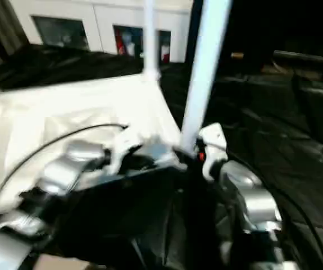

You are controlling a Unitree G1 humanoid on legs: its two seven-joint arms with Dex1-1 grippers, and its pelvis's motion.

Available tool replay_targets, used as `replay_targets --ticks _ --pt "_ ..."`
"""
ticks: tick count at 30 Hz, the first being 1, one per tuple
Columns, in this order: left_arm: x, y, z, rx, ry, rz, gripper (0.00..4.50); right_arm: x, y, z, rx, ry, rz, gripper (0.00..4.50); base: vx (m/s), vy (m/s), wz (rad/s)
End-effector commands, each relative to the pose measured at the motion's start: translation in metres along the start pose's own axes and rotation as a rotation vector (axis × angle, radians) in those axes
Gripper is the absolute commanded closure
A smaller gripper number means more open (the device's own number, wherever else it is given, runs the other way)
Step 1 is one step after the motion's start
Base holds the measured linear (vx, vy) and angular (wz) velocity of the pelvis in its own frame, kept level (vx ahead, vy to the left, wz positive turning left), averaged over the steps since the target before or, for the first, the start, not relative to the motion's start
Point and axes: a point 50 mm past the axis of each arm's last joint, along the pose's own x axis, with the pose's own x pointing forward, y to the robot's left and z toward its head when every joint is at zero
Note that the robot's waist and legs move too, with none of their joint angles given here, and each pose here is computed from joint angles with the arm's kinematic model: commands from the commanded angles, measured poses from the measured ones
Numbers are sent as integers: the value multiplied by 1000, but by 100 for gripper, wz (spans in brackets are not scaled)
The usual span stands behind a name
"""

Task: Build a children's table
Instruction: Rotate leg to tighten

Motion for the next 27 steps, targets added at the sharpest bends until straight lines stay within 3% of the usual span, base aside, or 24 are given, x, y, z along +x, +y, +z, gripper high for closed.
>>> replay_targets --ticks 1,3,5,7,11,15,18,27 --pt "19 -8 26 21 -83 -15 450 12 13 -19 63 72 -53 182 0 0 0" --pt "22 -7 29 16 -93 6 450 16 16 -16 65 50 -84 182 0 0 0" --pt "25 -8 35 11 -124 0 450 19 24 -11 90 14 -22 126 0 0 0" --pt "25 -9 36 17 -131 -15 450 19 27 -9 122 2 13 109 0 0 0" --pt "20 -13 30 44 -116 -72 450 17 33 1 37 -15 125 69 0 0 0" --pt "13 -14 24 64 -106 -125 450 8 38 9 -50 -28 291 69 0 0 0" --pt "-1 -22 18 110 -116 -265 450 -13 34 7 -176 33 506 69 0 0 0" --pt "-23 -28 10 123 -84 -436 450 -42 22 0 -240 148 705 69 0 0 0"
